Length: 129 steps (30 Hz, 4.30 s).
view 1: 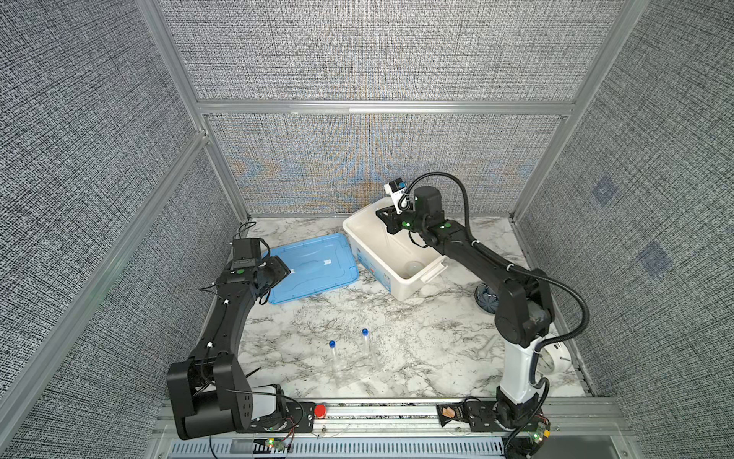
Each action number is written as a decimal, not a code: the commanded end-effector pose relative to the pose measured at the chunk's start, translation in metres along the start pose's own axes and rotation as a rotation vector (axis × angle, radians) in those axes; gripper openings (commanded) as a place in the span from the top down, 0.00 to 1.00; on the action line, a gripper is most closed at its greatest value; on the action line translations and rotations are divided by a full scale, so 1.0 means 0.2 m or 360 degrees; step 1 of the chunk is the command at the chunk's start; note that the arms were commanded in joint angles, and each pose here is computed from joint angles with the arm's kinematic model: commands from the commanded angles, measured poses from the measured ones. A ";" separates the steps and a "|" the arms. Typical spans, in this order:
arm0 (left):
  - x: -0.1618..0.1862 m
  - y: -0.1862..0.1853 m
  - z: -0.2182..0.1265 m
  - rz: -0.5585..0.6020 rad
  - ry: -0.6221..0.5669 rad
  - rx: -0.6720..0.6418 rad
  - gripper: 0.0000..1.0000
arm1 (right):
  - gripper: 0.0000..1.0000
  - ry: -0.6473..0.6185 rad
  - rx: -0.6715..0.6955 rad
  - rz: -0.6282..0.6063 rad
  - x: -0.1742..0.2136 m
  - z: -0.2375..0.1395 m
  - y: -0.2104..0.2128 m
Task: Organize the chemistry lab equipment
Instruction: 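Carry the glass rod with the right gripper into the white bin, then lower the rod into the bin and open the right gripper, then move the right gripper out of the bin to the table near the dark ribbed object, then close the right gripper on the white rod and lift it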
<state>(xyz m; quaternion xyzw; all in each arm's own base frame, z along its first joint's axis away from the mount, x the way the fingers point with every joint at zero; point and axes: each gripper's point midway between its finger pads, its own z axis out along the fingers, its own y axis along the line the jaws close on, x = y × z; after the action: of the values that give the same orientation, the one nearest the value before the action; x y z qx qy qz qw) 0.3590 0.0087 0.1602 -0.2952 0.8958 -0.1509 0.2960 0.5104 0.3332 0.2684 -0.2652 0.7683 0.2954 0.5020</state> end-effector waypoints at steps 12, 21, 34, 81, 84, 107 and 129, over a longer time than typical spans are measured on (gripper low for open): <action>0.01 0.03 -0.03 0.0031 -0.0002 -0.0047 0.31 | 0.89 0.0137 -0.0174 0.0176 0.22 0.34 0.06; -0.02 0.03 -0.05 0.0057 -0.0028 -0.0081 0.31 | 0.88 0.0284 -0.0176 0.0175 0.45 0.44 0.05; -0.04 0.05 -0.08 0.0110 -0.0078 -0.0125 0.31 | 0.85 0.0387 -0.0156 0.0139 0.58 0.47 0.04; -0.13 0.09 -0.06 0.0095 -0.0265 -0.0159 0.31 | 0.38 0.0719 0.1383 0.1236 1.17 -1.64 -0.15; -0.11 0.10 -0.04 0.0092 -0.0255 -0.0166 0.31 | 0.31 0.0830 0.1541 0.1397 1.37 -1.75 -0.13; -0.18 0.01 -0.02 0.0122 -0.0220 -0.0092 0.31 | 0.62 0.1182 0.1601 0.1816 1.96 -1.76 -0.14; -0.16 0.01 -0.01 0.0098 -0.0225 -0.0066 0.31 | 0.83 0.0566 0.1163 0.1556 1.44 -1.63 -0.10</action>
<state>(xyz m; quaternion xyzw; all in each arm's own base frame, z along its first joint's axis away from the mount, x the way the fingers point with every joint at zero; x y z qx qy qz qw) 0.3757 0.0321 0.1723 -0.2820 0.8878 -0.0910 0.3522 0.2062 0.0469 0.0794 0.2825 0.9312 0.1393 0.1836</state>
